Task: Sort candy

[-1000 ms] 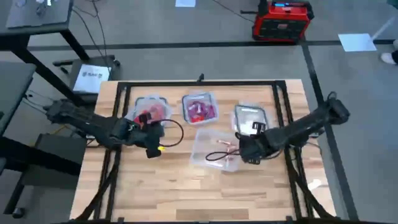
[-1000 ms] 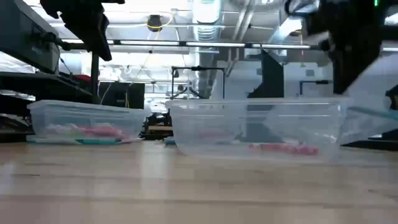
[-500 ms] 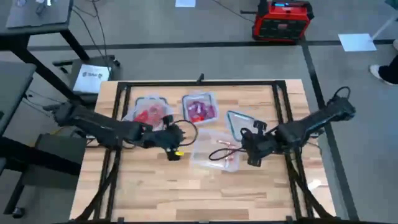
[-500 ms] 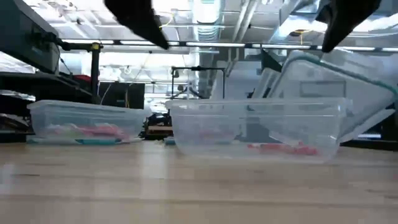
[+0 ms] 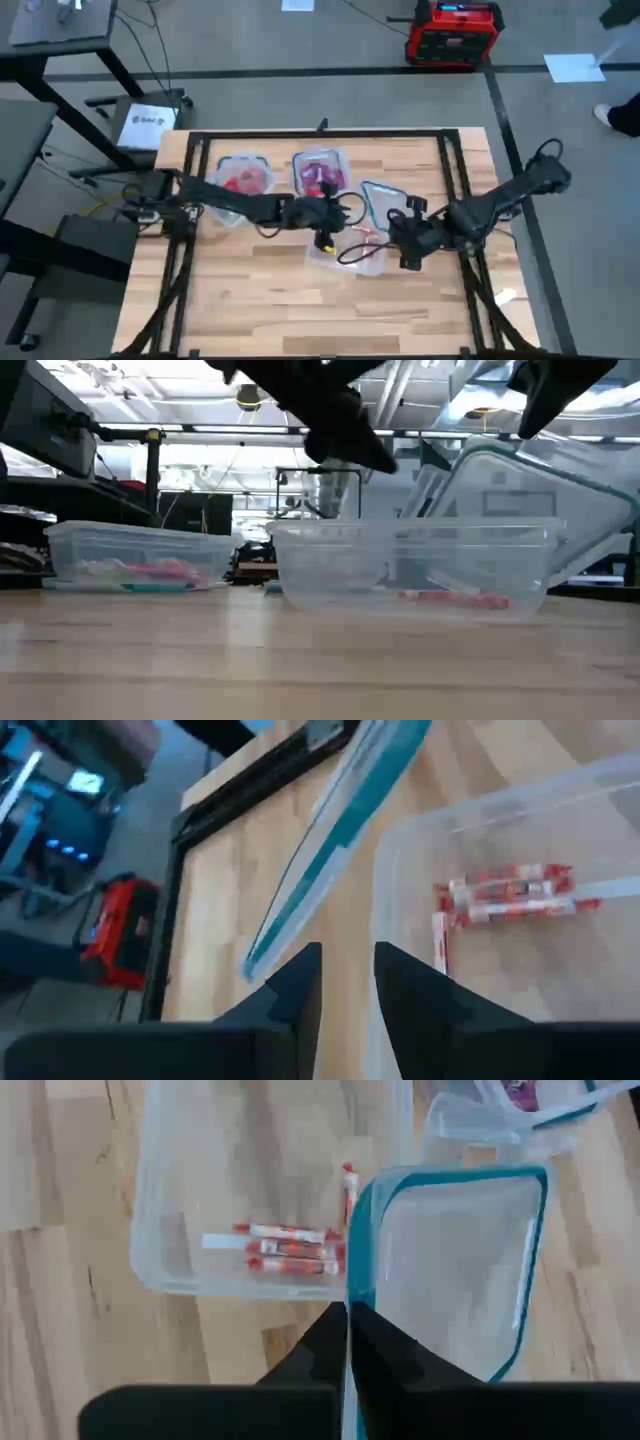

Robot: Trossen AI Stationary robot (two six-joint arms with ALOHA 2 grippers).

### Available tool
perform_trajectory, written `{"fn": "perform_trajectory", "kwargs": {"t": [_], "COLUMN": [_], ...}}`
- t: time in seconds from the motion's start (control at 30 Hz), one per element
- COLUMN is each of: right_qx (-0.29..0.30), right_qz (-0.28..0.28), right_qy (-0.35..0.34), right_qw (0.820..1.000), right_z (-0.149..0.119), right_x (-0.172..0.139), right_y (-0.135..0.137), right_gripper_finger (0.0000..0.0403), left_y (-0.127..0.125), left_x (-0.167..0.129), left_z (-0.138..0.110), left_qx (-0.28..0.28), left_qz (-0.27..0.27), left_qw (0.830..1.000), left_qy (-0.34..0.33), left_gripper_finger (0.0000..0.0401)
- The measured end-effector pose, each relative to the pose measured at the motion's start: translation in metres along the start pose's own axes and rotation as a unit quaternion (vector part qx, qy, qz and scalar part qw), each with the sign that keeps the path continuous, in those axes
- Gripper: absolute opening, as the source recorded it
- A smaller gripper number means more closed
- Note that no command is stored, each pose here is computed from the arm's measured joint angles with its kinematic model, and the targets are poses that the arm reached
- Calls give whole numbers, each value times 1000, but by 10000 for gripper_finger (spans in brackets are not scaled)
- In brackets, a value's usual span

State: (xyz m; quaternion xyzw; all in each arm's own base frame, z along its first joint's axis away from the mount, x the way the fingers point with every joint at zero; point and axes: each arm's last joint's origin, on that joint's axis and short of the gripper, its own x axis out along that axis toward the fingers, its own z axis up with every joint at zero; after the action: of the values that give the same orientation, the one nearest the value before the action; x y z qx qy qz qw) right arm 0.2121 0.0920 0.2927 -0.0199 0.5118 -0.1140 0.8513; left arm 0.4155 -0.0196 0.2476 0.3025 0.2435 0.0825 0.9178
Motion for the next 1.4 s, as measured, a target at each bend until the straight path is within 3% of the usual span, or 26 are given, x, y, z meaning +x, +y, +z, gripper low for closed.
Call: {"fn": "perform_trajectory", "kwargs": {"t": [0.2, 0.4, 0.6, 0.8, 0.9, 1.03, 1.2, 1.4], "right_qx": [-1, -1, 1, -1, -1, -10, -20, -30], "right_qz": [0, 0, 2, 4, 5, 11, 15, 21], "right_qy": [0, 0, -4, -9, -8, -6, -22, -97], "right_qw": [1000, 1000, 1000, 1000, 1000, 1000, 999, 995], "right_z": [0, 0, 1, 2, 2, 3, 17, 34], "right_x": [0, 0, 0, 0, 0, -2, -32, -110], "right_y": [0, 0, 0, 1, 1, 0, -6, -20], "right_gripper_finger": [0, 0, 0, 0, 0, 0, 0, 0], "left_y": [16, 20, 6, 4, 1, -1, 12, 32], "left_x": [1, 16, 39, 58, 66, 66, 51, 19], "left_z": [8, -5, -17, -16, -13, -14, -2, 29], "left_qx": [20, 51, 73, 65, 67, 56, 20, -23], "left_qz": [-1, -30, -41, -5, -9, -33, -32, -7], "left_qw": [1000, 998, 996, 997, 997, 998, 999, 995], "left_qy": [-2, -7, -8, -47, -44, -26, -34, -99], "left_gripper_finger": [119, 154, 160, 158, 123, 23, 8, 3]}}
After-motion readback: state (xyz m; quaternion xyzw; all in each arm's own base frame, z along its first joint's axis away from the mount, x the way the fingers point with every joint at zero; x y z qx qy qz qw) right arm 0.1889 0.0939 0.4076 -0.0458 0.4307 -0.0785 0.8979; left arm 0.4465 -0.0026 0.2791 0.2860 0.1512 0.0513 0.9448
